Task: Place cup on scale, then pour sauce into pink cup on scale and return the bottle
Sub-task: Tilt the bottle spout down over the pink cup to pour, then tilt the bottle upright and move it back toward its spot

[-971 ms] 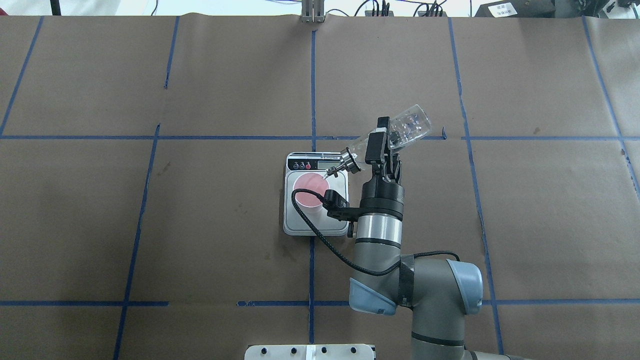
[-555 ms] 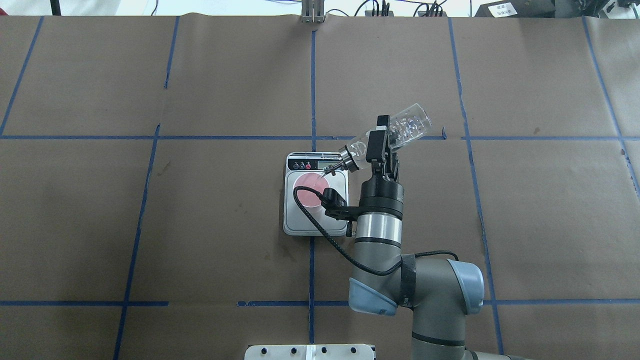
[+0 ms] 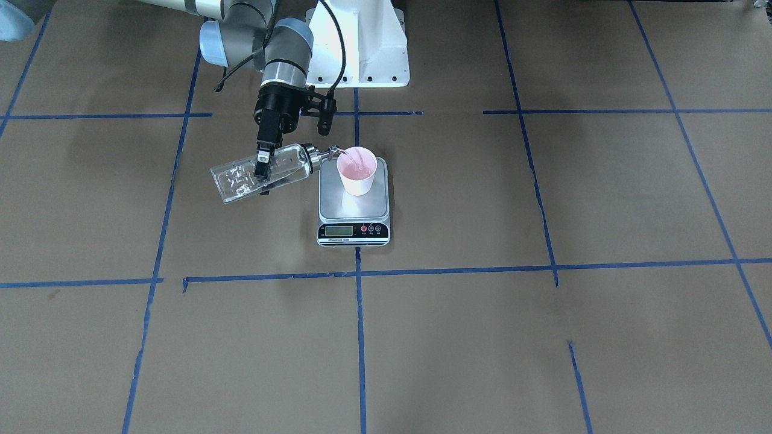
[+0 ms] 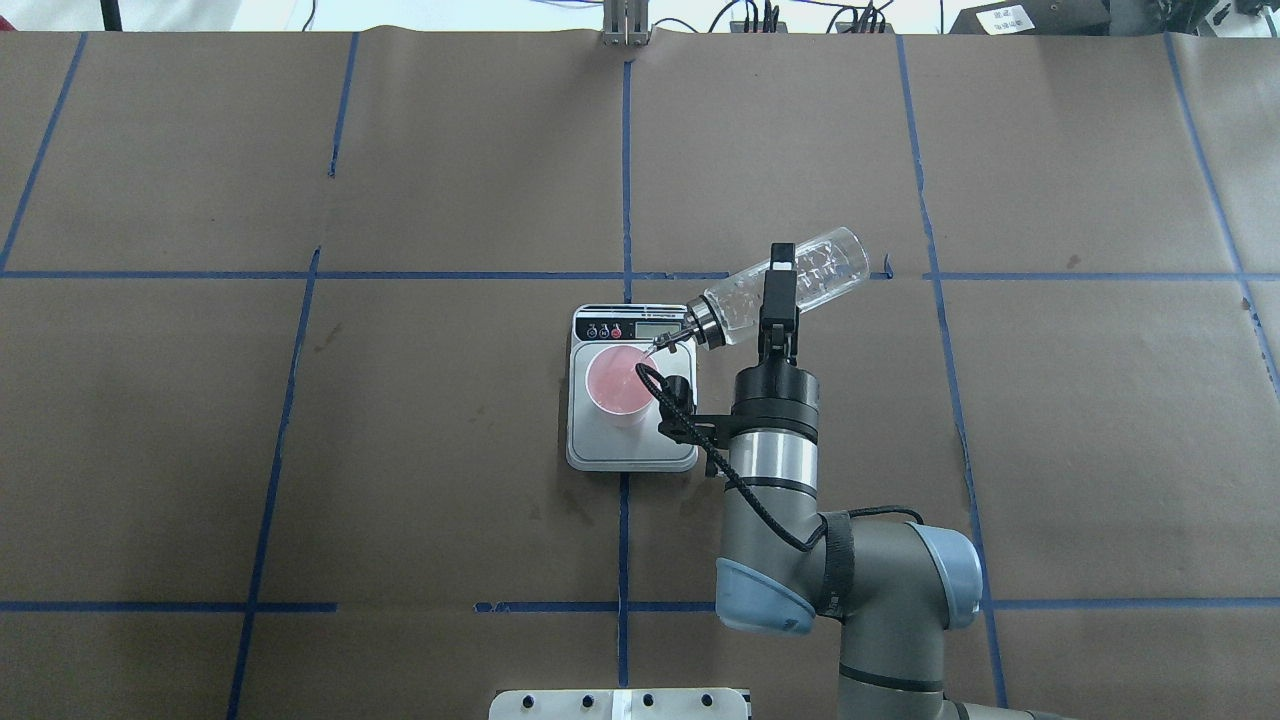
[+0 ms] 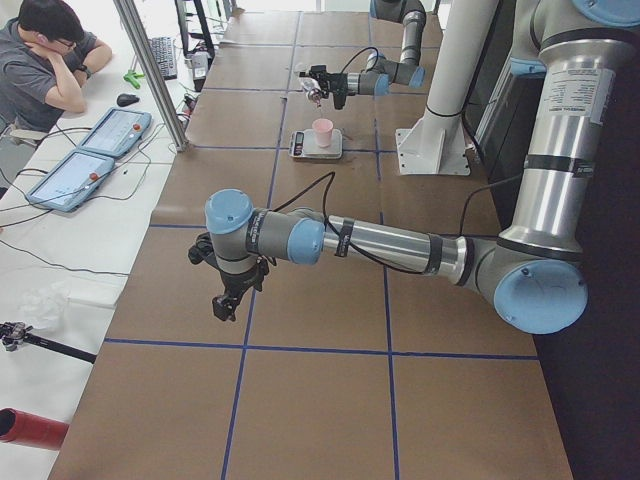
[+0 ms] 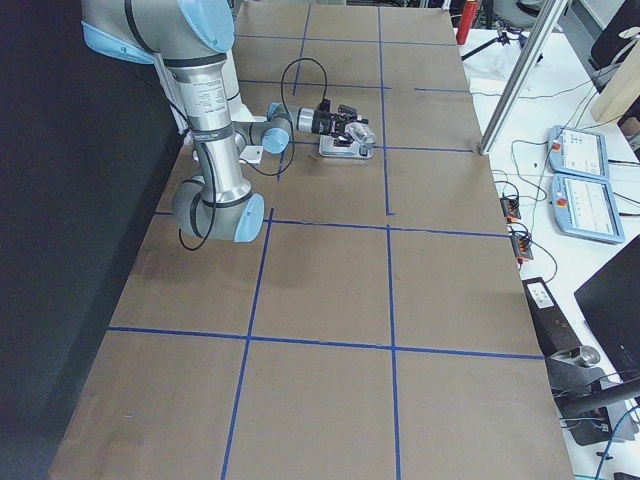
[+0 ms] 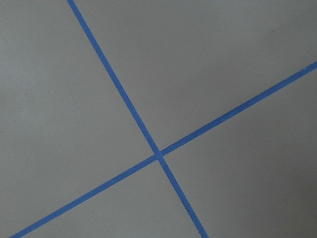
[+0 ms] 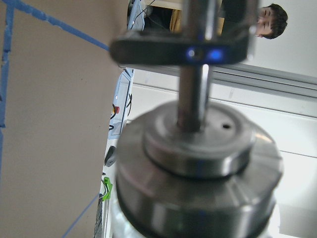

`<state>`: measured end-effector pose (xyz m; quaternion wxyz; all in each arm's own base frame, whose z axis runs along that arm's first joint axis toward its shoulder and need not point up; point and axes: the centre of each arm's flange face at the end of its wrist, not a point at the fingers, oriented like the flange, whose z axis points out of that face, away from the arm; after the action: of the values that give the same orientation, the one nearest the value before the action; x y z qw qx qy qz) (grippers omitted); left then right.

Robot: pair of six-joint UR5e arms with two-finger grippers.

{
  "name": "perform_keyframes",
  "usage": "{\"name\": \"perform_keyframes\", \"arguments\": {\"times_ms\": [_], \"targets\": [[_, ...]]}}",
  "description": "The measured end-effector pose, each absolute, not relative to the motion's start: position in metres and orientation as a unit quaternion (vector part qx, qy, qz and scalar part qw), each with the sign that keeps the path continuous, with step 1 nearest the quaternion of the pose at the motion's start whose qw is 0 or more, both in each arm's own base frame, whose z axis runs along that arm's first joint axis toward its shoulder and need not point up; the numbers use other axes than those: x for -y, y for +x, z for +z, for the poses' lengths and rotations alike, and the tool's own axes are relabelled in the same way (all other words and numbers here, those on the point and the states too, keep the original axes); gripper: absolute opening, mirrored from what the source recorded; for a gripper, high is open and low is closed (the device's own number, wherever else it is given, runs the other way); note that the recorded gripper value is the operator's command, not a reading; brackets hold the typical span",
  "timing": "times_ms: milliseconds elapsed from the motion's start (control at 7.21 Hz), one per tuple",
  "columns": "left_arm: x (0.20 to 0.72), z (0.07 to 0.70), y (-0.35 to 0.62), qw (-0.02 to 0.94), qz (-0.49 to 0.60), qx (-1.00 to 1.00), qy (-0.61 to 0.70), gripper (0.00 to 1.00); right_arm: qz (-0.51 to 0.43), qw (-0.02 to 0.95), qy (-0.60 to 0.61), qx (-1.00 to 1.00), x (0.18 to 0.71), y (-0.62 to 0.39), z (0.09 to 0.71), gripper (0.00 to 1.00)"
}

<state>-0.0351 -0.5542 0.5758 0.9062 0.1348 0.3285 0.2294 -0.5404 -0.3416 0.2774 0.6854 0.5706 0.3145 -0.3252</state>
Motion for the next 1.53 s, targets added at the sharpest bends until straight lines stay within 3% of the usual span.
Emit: {"name": "perform_keyframes", "arguments": {"times_ms": [555, 1110, 1527], "targets": [[0.554, 0.576, -0.035, 0.906, 0.229, -0.329, 0.135, 1.00, -0.221, 0.746, 0.606, -0.165, 0.329, -0.549, 0.277, 0.00], [0.554, 0.576, -0.035, 0.906, 0.229, -0.329, 0.133, 1.00, -0.097, 0.787, 0.609, 0.034, 0.316, -0.506, 0.216, 0.00], [0.554, 0.575, -0.035, 0.906, 0.229, -0.329, 0.135, 1.00, 0.017, 0.808, 0.563, 0.172, 0.336, -0.469, 0.197, 0.00]]}}
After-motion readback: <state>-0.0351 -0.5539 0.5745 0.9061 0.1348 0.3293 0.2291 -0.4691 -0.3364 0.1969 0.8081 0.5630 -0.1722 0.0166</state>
